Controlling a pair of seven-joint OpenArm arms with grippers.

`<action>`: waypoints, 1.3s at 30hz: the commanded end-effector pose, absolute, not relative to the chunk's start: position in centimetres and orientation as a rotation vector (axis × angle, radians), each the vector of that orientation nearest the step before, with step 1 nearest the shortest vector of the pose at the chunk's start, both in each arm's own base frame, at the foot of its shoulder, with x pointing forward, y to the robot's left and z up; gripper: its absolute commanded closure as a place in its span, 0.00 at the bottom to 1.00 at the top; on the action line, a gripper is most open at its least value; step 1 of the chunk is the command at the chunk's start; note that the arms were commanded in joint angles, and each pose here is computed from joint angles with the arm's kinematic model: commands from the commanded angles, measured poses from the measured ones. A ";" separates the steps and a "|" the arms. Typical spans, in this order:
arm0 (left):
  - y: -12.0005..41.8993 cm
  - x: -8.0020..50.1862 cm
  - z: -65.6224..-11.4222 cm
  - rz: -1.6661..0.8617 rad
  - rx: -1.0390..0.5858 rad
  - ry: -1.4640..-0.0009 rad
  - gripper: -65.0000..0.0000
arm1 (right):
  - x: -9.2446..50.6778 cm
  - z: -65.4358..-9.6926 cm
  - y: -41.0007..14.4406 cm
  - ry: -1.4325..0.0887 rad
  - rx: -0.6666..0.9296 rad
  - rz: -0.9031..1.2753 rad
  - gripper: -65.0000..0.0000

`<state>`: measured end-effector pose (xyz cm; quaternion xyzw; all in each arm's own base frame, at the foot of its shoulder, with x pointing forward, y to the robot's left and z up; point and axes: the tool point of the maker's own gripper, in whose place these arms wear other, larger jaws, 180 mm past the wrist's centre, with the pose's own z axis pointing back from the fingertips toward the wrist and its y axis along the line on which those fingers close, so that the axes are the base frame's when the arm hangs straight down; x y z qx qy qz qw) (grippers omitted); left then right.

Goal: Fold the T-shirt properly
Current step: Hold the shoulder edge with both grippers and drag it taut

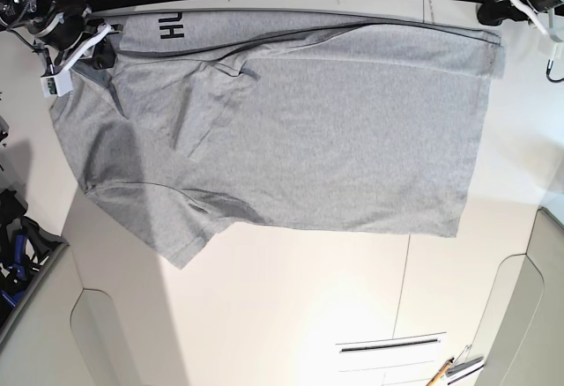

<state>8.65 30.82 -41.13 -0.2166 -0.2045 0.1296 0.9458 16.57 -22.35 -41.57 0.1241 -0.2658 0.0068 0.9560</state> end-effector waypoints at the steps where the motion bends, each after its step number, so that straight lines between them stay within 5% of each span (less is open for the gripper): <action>1: 31.0 9.6 -40.1 0.253 -0.453 -0.454 1.00 | 17.4 -40.6 -22.9 -0.582 0.239 0.020 1.00; 8: 29.2 14.1 -36.6 0.147 -0.485 -0.596 1.00 | 17.4 -40.6 -22.9 -0.583 0.240 0.019 1.00; 13: 30.8 16.9 -36.5 0.091 -0.360 -0.655 1.00 | 17.4 -40.6 -22.9 -0.584 0.240 0.019 1.00; 28: 30.3 8.4 -42.4 0.114 -0.345 -0.330 1.00 | 17.5 -40.6 -22.9 -0.590 0.239 0.018 1.00; 39: 29.8 8.9 -41.8 0.130 -0.378 -0.371 1.00 | 17.8 -40.2 -22.7 -0.603 0.251 0.017 1.00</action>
